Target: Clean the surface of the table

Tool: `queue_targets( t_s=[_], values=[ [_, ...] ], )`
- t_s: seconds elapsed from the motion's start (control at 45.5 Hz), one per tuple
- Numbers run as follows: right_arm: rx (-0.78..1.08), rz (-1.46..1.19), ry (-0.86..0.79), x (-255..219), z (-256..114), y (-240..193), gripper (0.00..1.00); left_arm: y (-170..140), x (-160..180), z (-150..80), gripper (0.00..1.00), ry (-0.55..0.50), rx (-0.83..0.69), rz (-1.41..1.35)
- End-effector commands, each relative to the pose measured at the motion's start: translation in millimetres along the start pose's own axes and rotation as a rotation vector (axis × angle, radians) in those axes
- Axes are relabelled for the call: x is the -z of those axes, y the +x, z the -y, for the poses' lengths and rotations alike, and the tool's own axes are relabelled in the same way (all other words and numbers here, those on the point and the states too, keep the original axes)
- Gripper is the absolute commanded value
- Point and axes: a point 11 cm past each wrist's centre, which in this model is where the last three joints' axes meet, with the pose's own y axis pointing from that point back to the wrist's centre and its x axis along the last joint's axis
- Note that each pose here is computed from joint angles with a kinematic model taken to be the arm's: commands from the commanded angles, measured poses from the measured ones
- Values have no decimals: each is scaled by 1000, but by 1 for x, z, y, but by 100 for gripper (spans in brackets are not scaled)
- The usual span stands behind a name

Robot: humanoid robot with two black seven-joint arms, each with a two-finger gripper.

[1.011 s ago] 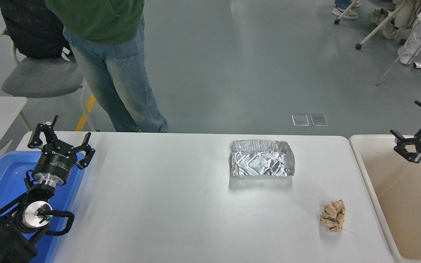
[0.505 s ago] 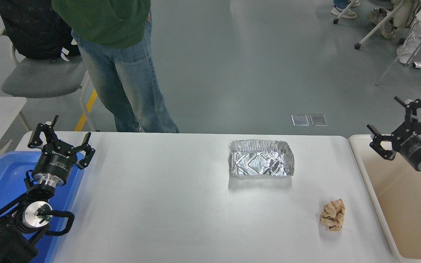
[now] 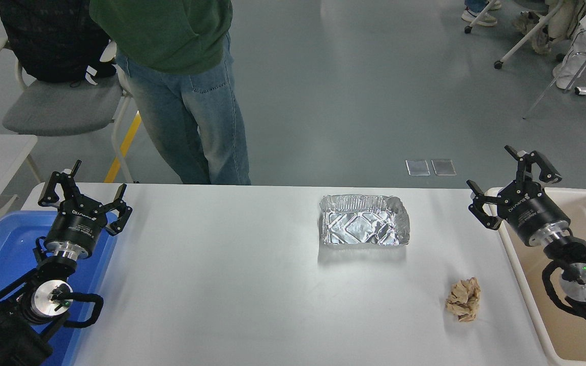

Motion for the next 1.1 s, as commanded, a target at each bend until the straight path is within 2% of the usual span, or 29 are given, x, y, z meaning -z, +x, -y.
queue_targets(
  t_s=[0.0, 0.286, 0.593, 0.769, 1.077],
  values=[
    [85, -232, -127, -18, 11, -25, 99, 0, 1, 0, 99, 0, 0, -1],
    [105, -578, -271, -16, 24, -38, 99, 0, 0, 0, 99, -1, -2, 0],
    [205, -992, -434, -23, 26, -54, 99, 0, 1, 0, 99, 0, -1, -2],
    [249, -1137, -408, -7, 37, -66, 99, 0, 0, 0, 99, -1, -1, 0],
    [325, -1423, -345, -10, 42, -78, 99, 0, 1, 0, 99, 1, 0, -3]
  ],
)
